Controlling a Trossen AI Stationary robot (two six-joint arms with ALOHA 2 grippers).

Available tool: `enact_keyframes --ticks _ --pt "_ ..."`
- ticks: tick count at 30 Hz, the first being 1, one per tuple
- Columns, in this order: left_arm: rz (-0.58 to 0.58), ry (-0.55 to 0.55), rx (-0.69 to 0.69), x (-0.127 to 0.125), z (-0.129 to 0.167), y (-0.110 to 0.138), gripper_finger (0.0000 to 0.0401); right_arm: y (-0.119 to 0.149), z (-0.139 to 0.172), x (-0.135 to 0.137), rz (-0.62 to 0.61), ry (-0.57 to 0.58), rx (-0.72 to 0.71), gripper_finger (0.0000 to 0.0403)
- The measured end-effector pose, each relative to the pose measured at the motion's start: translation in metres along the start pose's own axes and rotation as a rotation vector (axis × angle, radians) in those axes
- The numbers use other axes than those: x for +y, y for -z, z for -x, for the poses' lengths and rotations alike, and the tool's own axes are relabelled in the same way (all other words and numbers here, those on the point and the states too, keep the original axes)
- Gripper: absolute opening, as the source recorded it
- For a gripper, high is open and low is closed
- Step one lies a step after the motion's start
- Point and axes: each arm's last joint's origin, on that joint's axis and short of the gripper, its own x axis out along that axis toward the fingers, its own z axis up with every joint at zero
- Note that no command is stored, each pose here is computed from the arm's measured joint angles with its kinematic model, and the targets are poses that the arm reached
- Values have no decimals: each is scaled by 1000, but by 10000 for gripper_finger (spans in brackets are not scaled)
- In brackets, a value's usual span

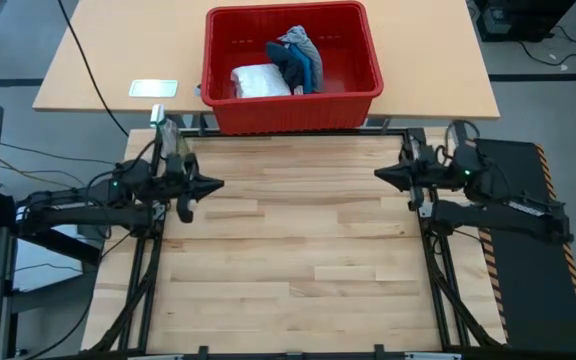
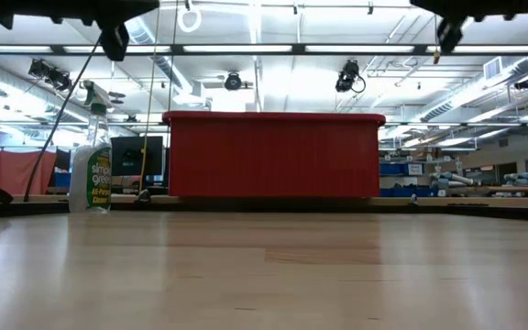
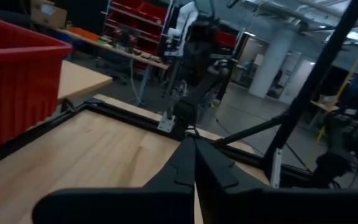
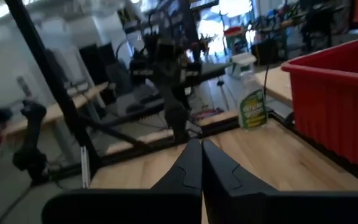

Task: Fold laundry
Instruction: Return to Home Position

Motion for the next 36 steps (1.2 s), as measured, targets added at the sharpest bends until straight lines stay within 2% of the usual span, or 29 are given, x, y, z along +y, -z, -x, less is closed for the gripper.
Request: enact_keyframes --ticks 4,9,13,17,20,24,30,36 --pt "6 50 -5 -5 2 5 3 10 14 2 -56 32 -53 2" --pt "59 45 -15 2 -10 43 2 25 17 3 -42 76 -21 1" --pt "53 76 -130 4 -12 55 2 47 10 0 -40 113 25 1" --pt "17 94 -76 5 -12 63 7 62 5 1 -57 104 12 0" --pt "-1 104 -63 4 -9 63 5 71 4 1 -55 116 4 0" --pt "-83 94 -64 4 -4 62 2 88 5 -2 -57 111 11 0" --pt "-105 77 -20 7 10 64 1 99 15 -2 -51 -9 -25 0" --pt "-141 74 -10 8 24 64 1 104 27 -4 -22 -30 -113 0"
